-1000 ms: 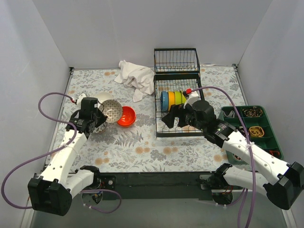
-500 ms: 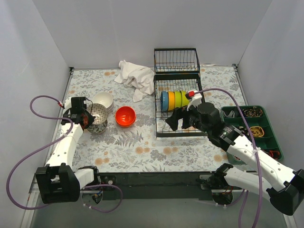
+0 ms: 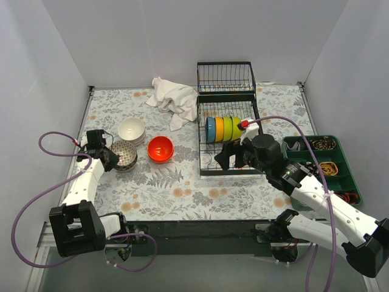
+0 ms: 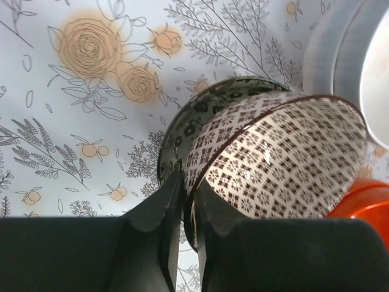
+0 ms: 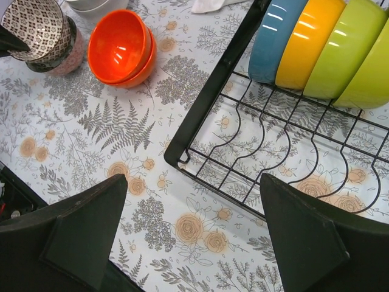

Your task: Unload the bowls from the dish rack

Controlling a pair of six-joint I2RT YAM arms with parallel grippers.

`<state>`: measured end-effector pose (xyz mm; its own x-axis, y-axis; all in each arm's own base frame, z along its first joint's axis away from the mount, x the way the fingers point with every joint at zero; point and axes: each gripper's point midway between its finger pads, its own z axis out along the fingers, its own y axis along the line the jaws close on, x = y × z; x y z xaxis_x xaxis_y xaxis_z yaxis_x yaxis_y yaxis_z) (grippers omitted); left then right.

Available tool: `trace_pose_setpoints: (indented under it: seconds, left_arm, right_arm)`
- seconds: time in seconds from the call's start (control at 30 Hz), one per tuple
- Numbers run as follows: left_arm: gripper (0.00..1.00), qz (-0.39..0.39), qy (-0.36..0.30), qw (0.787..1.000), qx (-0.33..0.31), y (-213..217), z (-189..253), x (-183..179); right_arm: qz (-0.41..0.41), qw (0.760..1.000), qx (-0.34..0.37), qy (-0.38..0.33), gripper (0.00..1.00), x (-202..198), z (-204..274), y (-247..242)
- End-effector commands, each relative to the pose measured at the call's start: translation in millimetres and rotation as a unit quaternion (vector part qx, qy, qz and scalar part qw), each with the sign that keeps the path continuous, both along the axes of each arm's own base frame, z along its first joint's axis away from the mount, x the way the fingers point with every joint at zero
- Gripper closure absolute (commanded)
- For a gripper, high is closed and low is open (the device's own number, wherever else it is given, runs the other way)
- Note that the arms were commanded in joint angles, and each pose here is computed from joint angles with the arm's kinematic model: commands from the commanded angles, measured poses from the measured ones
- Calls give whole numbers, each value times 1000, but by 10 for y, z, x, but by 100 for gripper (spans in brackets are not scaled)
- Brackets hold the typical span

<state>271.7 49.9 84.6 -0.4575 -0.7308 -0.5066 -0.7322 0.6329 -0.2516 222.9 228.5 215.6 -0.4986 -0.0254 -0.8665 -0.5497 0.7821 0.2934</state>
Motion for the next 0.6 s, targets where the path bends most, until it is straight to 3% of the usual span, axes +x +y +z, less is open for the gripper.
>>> trace_pose_setpoints:
  seconds: [0.0, 0.07, 0.2, 0.37, 0.57]
  left_arm:
    - [85, -18, -32, 999, -17, -74, 99, 106]
    - [73, -21, -33, 999, -13, -68, 117, 105]
    - [60, -34, -32, 999, -11, -79, 157, 106]
    - [51, -45, -36, 998, -3, -76, 226, 78]
    - [32, -79, -69, 994, -17, -224, 451, 110]
  right_arm:
    - [-5, 1000, -8, -16, 1, 75, 59, 3]
    - [-7, 1000, -15, -18, 1, 108, 53, 7]
    - [-22, 999, -35, -23, 1, 209, 49, -19]
    - [-48, 996, -65, -24, 1, 380, 30, -77]
    - [-106, 988, -109, -16, 1, 718, -57, -295]
